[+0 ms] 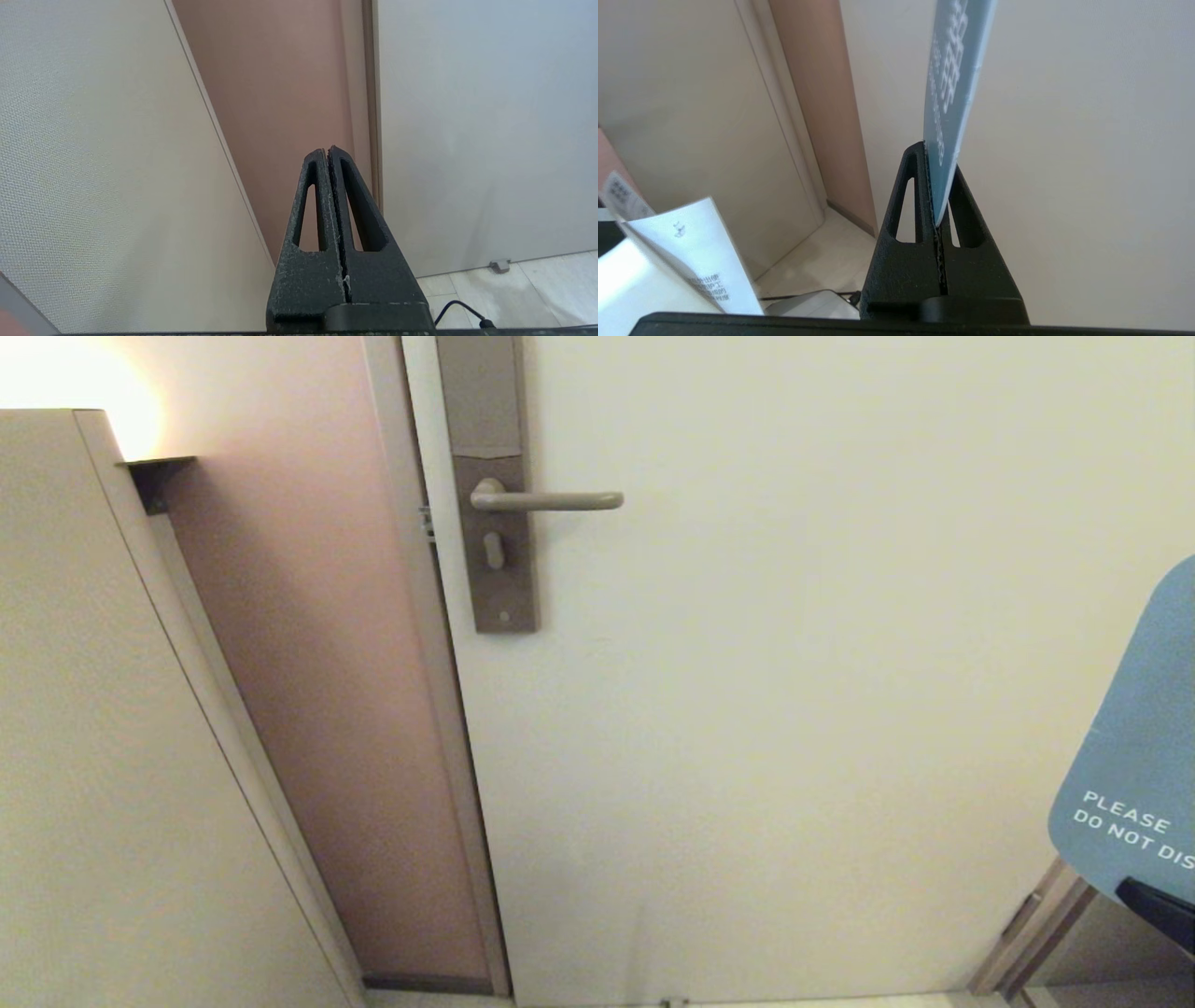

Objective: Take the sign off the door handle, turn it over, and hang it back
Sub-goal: Hang the sign back with the other side facing out

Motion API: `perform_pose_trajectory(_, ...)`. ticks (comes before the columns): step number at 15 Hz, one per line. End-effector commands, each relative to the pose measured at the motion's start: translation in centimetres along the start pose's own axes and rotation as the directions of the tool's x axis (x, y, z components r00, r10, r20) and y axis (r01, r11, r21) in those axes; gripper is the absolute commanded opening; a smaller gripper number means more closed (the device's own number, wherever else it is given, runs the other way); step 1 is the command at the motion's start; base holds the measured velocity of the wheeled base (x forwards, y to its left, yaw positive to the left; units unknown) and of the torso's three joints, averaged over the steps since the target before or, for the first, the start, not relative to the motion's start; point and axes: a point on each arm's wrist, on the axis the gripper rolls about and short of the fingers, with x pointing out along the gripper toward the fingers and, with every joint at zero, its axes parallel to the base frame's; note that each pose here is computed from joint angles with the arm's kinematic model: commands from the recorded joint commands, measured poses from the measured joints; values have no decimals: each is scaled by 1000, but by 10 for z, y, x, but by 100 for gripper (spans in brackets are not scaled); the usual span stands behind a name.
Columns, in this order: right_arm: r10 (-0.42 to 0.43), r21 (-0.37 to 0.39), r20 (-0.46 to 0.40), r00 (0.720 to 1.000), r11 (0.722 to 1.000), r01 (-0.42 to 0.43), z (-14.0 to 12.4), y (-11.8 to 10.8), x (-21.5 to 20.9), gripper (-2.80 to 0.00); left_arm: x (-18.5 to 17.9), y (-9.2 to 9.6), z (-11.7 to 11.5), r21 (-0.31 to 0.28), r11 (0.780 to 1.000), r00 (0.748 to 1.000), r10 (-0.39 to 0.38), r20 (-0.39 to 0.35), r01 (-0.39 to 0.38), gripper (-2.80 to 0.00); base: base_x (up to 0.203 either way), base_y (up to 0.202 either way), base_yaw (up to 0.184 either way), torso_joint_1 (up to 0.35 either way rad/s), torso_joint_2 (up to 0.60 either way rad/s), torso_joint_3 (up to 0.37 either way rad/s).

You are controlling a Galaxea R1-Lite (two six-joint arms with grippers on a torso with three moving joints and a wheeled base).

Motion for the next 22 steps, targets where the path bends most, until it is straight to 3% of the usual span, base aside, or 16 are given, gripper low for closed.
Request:
perform_pose_trajectory(1, 3, 0, 0, 1000, 1000, -3, 0, 0, 0, -280, 0, 0, 0, -3, 1000, 1000, 0, -1, 0, -280, 0, 0, 0, 0, 0, 0)
perform_pose_trajectory(7, 5, -4, 12, 1000, 1000, -5, 9, -1, 4, -280, 0, 0, 0, -102, 995, 1000, 3, 0, -3, -280, 0, 0, 0, 0, 0, 0)
perform_pose_trajectory(14, 5, 7, 1, 1000, 1000, -5, 43, -13, 32, -280, 0, 0, 0, -106, 994, 1000, 9, -1, -9, -280, 0, 0, 0, 0, 0, 0)
perform_pose_trajectory(22, 14, -5, 26, 1000, 1000, -13, 49, -34, 74, -280, 0, 0, 0, -106, 994, 1000, 9, -1, -9, -280, 0, 0, 0, 0, 0, 0)
